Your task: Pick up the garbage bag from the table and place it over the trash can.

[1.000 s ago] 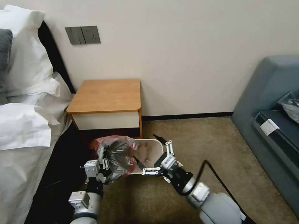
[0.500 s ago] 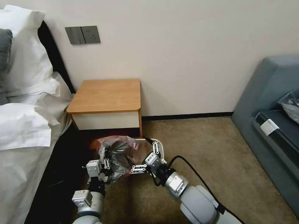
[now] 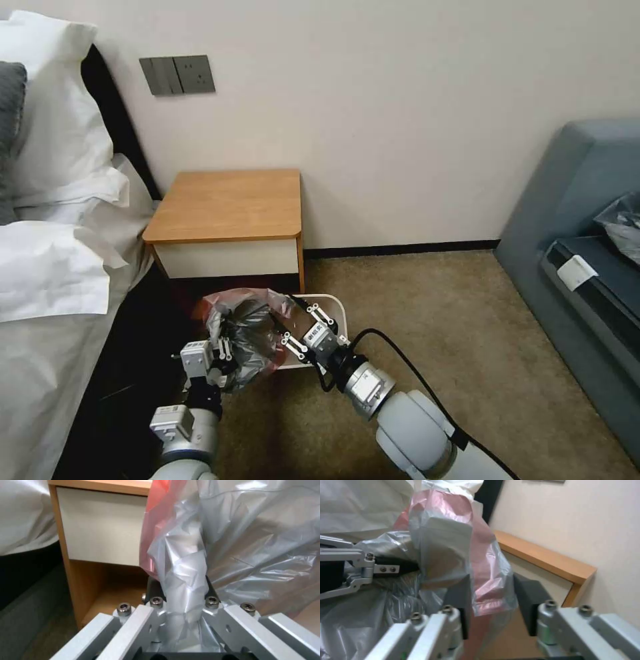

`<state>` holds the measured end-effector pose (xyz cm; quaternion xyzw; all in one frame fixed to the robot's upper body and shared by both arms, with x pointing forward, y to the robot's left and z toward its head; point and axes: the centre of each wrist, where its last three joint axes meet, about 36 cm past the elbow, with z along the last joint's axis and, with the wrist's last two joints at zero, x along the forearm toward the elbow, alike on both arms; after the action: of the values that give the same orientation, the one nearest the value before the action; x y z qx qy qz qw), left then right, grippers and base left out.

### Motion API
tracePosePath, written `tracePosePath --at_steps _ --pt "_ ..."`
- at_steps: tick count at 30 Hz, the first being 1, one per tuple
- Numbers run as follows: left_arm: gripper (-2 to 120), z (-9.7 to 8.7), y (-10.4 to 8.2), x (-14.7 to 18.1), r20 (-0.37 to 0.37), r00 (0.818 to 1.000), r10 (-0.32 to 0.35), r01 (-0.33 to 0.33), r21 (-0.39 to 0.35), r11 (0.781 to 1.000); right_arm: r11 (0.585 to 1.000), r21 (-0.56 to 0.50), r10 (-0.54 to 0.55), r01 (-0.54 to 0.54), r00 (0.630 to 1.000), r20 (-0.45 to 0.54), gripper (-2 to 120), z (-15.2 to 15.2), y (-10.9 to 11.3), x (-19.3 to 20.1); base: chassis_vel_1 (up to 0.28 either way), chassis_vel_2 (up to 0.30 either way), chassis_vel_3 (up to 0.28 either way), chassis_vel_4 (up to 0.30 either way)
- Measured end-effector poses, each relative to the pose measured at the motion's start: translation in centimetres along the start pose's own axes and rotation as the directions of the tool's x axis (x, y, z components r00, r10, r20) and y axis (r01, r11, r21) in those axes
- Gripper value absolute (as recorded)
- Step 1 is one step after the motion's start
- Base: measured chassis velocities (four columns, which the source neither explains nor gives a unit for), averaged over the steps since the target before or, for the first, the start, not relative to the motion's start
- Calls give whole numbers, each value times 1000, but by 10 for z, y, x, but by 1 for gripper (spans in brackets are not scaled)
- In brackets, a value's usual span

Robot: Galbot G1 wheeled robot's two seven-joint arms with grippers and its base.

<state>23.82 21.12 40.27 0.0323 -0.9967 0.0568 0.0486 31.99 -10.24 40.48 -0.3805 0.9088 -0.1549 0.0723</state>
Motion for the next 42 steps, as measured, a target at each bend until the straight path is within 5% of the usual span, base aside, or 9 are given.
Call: tracePosePath --at_steps 11,20,27,34,42 --pt "7 0 0 0 4 1000 -2 2 -2 1000 1000 -3 5 -5 1000 5 0 -1 -1 2 0 0 0 0" --pt "7 2 0 4 11 1000 14 -14 -34 999 1000 3 17 -17 1000 20 0 -6 -9 -2 0 0 0 0" --pt "7 12 1 9 34 996 77 -74 -83 994 999 38 35 -35 999 17 0 -10 -39 -16 0 0 0 0" --pt "7 21 13 11 138 976 167 -138 -198 970 996 72 54 -52 998 -28 0 -5 -75 -24 0 0 0 0" --pt "7 20 18 8 206 953 221 -174 -224 959 994 93 56 -48 995 -78 0 -3 -99 -21 0 0 0 0"
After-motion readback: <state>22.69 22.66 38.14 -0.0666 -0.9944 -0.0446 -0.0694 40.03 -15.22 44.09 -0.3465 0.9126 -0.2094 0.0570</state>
